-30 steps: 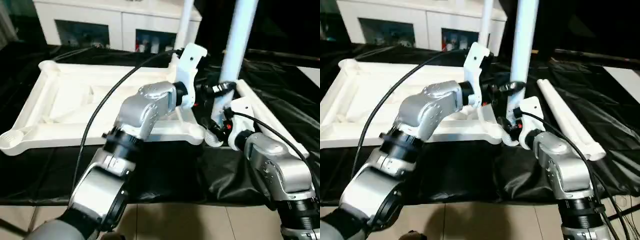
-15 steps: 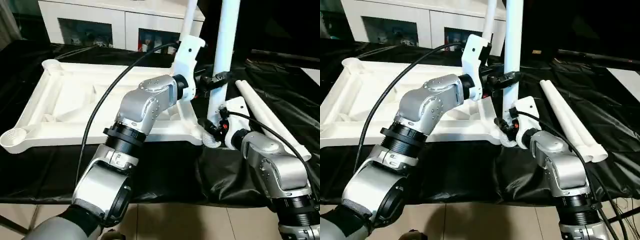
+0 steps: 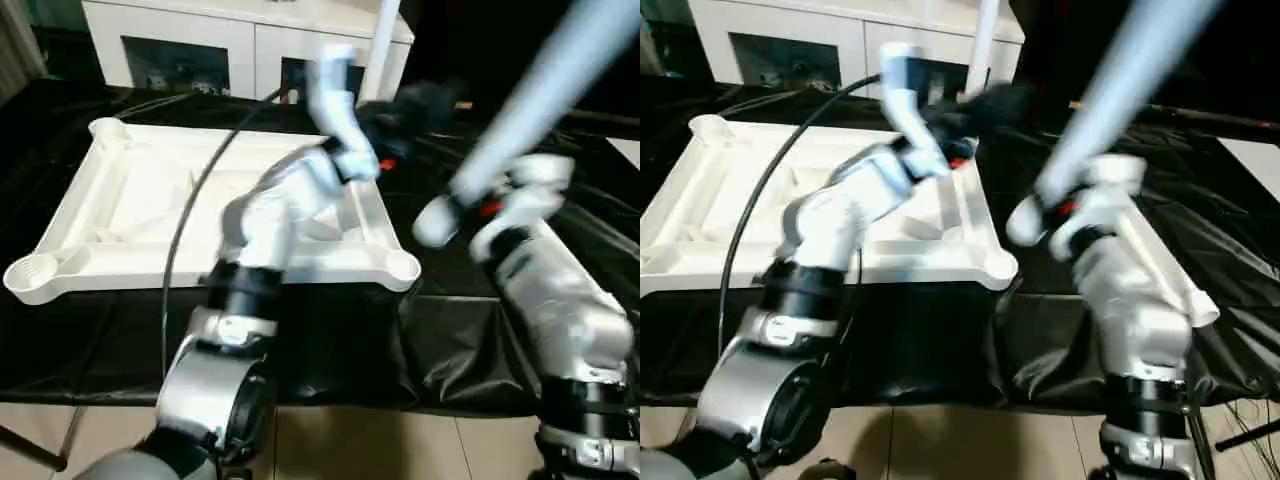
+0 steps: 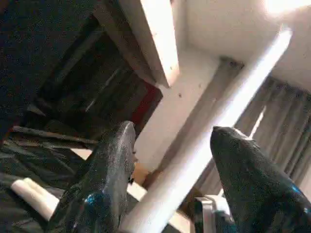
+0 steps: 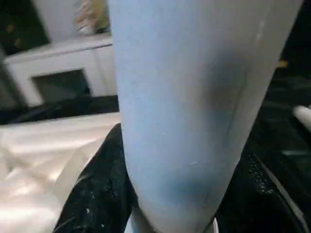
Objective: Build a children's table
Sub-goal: Insert table leg to table base
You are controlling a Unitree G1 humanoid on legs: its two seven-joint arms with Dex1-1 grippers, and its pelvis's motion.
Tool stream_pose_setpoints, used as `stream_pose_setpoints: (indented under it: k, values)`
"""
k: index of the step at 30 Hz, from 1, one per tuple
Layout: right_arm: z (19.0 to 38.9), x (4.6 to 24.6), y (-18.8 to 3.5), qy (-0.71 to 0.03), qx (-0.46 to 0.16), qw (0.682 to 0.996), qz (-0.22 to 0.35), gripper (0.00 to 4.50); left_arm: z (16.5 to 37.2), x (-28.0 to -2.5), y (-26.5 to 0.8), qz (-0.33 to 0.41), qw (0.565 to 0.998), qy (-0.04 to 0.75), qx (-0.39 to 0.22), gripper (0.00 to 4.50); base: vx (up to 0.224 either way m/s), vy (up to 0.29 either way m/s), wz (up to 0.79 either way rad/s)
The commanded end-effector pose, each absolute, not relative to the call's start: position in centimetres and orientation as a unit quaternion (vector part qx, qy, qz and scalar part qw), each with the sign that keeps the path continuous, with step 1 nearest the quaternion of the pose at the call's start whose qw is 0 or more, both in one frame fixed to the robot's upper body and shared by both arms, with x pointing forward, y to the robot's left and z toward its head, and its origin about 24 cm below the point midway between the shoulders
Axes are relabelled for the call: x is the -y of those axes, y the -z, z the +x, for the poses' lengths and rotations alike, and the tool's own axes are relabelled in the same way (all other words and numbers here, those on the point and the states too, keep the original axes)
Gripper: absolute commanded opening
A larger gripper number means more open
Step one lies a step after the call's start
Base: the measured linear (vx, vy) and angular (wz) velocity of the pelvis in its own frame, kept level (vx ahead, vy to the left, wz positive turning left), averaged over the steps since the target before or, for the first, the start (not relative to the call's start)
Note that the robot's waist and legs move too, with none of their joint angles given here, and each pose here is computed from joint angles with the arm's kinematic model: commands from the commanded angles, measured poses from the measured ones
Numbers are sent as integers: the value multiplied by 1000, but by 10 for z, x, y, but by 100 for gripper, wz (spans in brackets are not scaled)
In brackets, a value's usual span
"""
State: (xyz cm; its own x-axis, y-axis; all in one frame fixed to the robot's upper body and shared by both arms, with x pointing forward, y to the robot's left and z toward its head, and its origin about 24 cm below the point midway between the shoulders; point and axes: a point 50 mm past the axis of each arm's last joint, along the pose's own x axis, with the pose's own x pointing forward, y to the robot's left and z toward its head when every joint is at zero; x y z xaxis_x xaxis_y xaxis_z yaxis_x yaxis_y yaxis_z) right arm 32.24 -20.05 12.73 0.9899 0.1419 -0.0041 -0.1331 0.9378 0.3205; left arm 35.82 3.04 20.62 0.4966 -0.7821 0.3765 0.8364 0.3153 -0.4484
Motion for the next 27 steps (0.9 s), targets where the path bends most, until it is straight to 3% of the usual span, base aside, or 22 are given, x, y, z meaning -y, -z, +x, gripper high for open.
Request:
stream_pose_setpoints:
  k: [1, 2, 3, 4, 6, 15, 16, 19, 22, 24, 27]
  values:
    - [315, 222, -118, -35, -39, 995, 85, 186, 366, -32, -169, -66, 864, 499, 0, 285, 0, 0, 0]
    - [315, 222, -118, -35, -39, 995, 85, 186, 366, -32, -169, -66, 864, 499, 0, 285, 0, 0, 0]
    - [311, 226, -113, -38, -55, 996, 55, 186, 369, -40, -145, 85, 864, 495, -42, 285, 0, 0, 0]
    - [308, 227, -110, -41, -64, 996, 48, 186, 370, -47, -131, 161, 848, 499, -74, 285, 0, 0, 0]
    - [302, 229, -105, -47, -78, 995, 38, 185, 371, -62, -110, 244, 821, 499, -132, 312, 0, 0, 0]
    - [293, 229, -97, -71, -109, 991, 19, 185, 370, -78, -89, 257, 793, 517, -193, 342, 0, 0, 0]
    - [292, 227, -96, -78, -113, 991, 12, 185, 371, -79, -87, 264, 791, 517, -193, 307, 0, 0, 0]
    - [288, 221, -93, -97, -119, 988, 8, 185, 376, -81, -85, 277, 796, 499, -201, 304, 0, 0, 0]
    - [286, 219, -92, -102, -122, 987, 9, 185, 375, -81, -84, 270, 789, 509, -214, 257, 0, 0, 0]
    - [286, 219, -91, -104, -123, 987, 6, 185, 374, -81, -83, 266, 783, 516, -224, 255, 0, 0, 0]
    - [285, 217, -91, -109, -125, 986, 5, 185, 373, -83, -81, 258, 780, 518, -237, 215, 0, 0, 0]
